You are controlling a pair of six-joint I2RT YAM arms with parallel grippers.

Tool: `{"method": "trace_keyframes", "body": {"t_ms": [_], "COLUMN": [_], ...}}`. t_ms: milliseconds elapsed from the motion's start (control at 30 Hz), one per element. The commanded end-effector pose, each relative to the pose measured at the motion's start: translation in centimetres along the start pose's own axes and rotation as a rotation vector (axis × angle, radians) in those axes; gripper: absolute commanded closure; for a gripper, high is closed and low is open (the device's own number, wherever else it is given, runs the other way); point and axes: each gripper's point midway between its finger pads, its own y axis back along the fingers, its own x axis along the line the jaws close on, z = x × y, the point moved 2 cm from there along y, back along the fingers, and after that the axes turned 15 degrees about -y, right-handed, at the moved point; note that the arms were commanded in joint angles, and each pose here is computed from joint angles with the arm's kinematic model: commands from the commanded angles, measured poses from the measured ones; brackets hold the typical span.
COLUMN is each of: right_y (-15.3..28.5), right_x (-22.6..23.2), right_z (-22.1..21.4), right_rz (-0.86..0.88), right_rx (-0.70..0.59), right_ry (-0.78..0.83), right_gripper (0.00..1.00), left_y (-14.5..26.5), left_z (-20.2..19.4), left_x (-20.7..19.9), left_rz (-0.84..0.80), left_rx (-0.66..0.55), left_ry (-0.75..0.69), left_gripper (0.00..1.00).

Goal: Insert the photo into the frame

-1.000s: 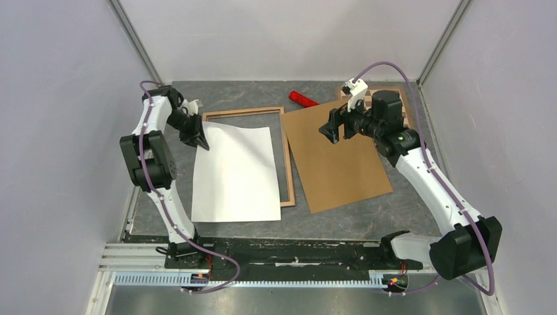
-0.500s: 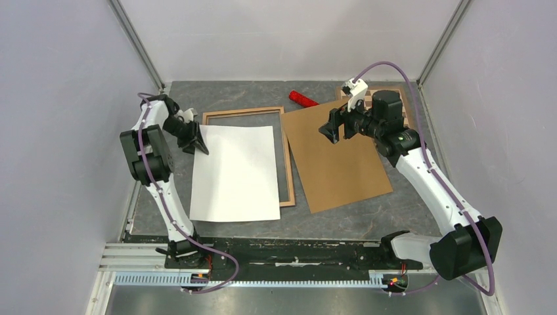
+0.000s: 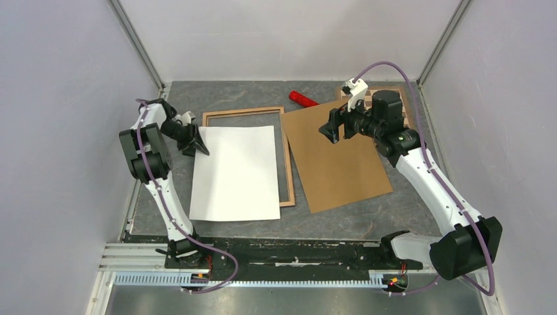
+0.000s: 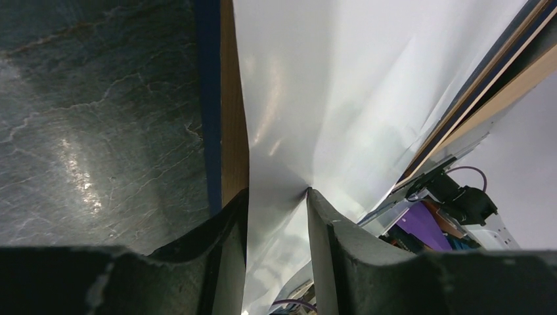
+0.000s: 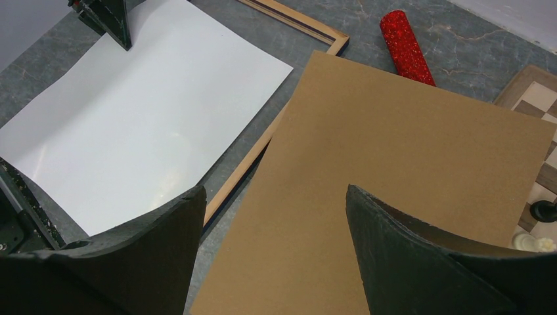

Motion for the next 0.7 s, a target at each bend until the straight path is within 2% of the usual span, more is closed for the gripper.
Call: {"method": "trace_keyframes", "body": {"t_ms": [0,433,667], "right_y": [0.62,0.58,0.59], "right_x": [0.58,0.52,0.56], "right_z": [1.19,1.14,1.13], "right_rz": [0.013,0.011,0.012], "right_rx": [-0.052,-0.051,-0.051], "right_ry": [0.021,0.020,0.020], "right_gripper": [0.20,0.20,0.20], "left_y": [-0.35,-0.99,-0.88], "left_z": [0.34,-0.27,-0.27], "left_x": [-0.19,0.03,0.12], "left_rz": [-0.052,-0.097,-0.093], "left_rx": [-0.015,-0.012,-0.029], "left_ry": [0.048,0.098,0.121], "left_gripper": [0.56,0.52,0.57]}}
